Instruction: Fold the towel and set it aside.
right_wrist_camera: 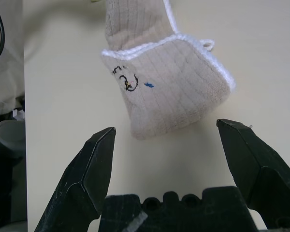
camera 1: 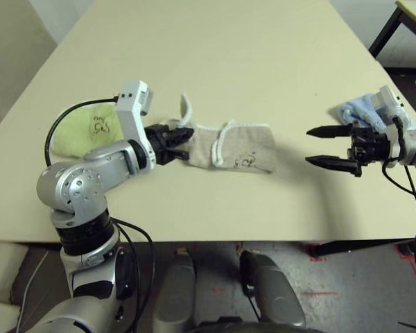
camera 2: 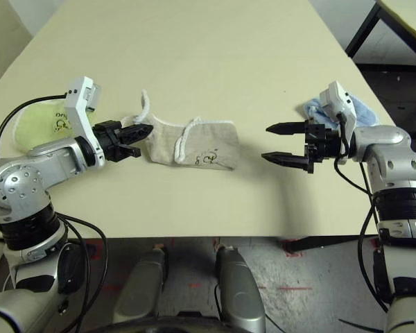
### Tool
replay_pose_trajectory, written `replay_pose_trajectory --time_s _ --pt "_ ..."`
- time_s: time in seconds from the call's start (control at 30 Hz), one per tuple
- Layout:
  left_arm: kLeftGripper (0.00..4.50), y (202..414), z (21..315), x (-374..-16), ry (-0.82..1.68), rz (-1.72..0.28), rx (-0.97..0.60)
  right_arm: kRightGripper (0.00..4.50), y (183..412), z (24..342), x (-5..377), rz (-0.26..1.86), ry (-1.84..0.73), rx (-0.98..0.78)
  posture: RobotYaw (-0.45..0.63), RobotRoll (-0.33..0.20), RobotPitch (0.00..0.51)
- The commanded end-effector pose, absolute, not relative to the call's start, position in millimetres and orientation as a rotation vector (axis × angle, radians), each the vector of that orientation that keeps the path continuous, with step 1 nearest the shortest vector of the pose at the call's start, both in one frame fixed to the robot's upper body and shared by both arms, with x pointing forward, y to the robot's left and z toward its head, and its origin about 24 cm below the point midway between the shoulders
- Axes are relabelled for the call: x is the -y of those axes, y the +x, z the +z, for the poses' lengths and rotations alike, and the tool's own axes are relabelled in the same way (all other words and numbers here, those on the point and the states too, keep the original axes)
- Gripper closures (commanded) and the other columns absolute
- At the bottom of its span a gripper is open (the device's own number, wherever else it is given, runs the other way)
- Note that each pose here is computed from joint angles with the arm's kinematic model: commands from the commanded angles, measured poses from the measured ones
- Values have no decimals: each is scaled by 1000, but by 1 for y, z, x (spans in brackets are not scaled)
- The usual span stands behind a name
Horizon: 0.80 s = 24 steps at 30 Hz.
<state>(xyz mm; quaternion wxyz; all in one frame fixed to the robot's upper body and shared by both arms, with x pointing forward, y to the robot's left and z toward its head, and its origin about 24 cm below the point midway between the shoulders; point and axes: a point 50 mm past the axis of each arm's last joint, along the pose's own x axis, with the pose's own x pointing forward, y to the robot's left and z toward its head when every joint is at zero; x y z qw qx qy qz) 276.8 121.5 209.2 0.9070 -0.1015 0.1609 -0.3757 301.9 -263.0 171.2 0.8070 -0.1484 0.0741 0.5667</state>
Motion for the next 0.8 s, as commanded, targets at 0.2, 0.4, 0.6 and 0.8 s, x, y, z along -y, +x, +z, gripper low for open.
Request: replay_pose_trajectory --time_s 0.2,0.4,0.6,0.8 --pt "4454 281 204 -80 -219 -924 -403 0 301 166 271 1171 -315 -185 89 0 137" --pt "4454 287 182 -63 -204 -945 -492 0 299 164 275 1152 -313 -194 65 0 140" --pt "4454 296 168 -50 -211 -935 -522 0 296 163 276 1144 -314 -198 46 0 142" --pt "2687 297 165 -42 -197 -941 -497 0 295 162 274 1140 -314 -200 44 0 145"
